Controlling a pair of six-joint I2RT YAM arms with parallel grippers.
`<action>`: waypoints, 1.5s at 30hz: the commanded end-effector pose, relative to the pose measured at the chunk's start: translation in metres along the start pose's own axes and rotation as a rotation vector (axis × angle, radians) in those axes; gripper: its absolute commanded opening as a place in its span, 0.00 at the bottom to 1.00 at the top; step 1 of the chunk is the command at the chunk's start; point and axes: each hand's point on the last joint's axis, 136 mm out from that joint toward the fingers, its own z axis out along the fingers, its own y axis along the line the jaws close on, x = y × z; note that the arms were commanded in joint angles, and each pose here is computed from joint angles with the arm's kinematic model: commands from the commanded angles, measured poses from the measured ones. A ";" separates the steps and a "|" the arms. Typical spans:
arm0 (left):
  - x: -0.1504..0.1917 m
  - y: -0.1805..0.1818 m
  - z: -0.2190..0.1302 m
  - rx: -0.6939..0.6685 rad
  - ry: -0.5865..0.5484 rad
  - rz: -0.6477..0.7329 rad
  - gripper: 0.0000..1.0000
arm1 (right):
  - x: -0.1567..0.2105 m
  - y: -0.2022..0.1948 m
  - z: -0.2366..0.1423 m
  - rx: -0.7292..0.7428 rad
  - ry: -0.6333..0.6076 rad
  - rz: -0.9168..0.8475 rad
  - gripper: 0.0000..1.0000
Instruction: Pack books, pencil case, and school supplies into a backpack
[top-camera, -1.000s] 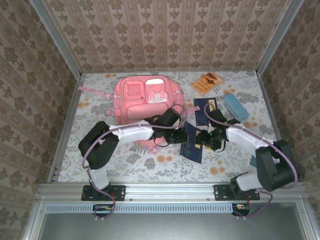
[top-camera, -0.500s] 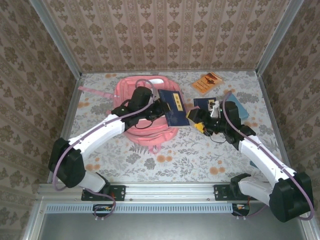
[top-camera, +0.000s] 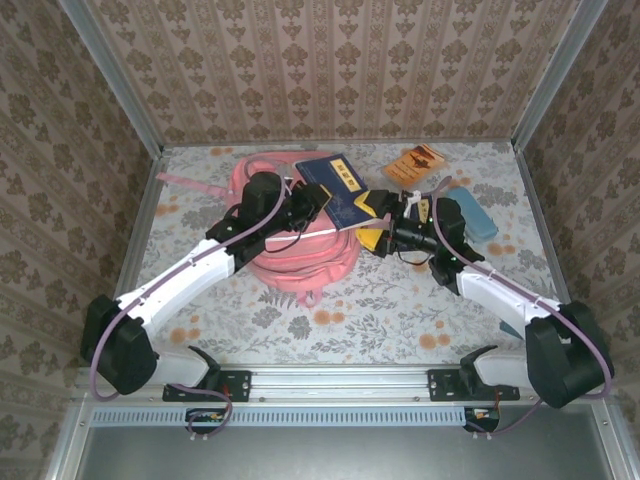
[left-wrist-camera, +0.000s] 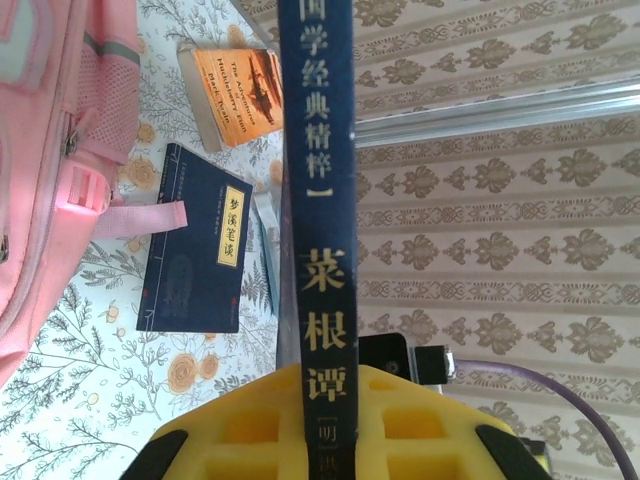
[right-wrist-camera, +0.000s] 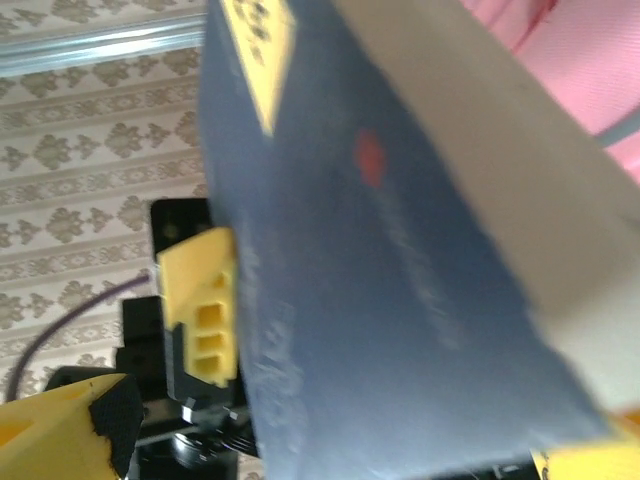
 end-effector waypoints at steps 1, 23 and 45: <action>-0.014 -0.028 -0.014 0.113 -0.074 -0.063 0.02 | -0.007 0.039 0.005 -0.129 -0.040 0.010 0.96; -0.005 0.032 -0.012 -0.144 -0.079 -0.038 0.47 | -0.021 0.004 0.010 0.044 -0.090 -0.050 0.07; -0.023 0.114 -0.039 -0.586 0.317 0.978 1.00 | -0.027 -0.029 -0.095 0.638 -0.281 -0.465 0.06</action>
